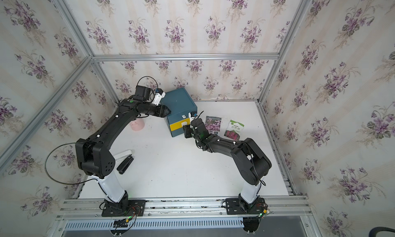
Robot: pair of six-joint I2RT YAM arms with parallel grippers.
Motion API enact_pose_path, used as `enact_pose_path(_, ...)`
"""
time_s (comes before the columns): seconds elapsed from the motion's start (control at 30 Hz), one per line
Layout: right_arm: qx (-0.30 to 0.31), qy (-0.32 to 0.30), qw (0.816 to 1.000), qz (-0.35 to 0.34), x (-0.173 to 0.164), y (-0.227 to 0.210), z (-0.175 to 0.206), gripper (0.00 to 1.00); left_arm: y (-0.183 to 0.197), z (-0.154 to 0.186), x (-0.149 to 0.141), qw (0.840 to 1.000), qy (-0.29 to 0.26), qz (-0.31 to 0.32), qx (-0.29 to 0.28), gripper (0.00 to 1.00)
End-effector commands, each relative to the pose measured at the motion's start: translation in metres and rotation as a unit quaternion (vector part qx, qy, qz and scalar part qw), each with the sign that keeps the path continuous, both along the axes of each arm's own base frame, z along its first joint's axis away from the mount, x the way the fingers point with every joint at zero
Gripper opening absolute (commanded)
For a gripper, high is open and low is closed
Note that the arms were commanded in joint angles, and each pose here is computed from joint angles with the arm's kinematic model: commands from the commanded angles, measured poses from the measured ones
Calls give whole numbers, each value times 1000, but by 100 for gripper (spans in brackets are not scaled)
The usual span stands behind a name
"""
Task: Take the seed bags out of the drawer
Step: Close the drawer in the storage box, then open the drawer in the storage box.
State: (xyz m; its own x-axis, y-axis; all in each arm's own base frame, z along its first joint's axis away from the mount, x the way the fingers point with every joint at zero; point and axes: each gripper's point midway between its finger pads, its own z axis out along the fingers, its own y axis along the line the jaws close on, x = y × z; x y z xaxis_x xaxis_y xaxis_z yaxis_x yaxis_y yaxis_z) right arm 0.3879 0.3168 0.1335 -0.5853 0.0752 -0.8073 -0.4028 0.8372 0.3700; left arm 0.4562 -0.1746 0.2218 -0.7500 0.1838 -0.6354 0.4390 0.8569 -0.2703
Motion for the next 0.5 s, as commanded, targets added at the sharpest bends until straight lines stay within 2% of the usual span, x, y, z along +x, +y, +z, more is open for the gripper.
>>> enact_pose_path(0.0, 24, 47, 999, -12, -10, -8, -11, 46, 21, -38, -30, 994, 84, 3, 64, 68)
enact_pose_path(0.2, 80, 134, 988, -8, -15, -14, -41, 50, 20, -38, -29, 994, 84, 4, 64, 68)
enact_pose_path(0.47, 117, 198, 973, 2, -4, -2, -60, 55, 17, -36, -31, 995, 85, -1, 55, 68)
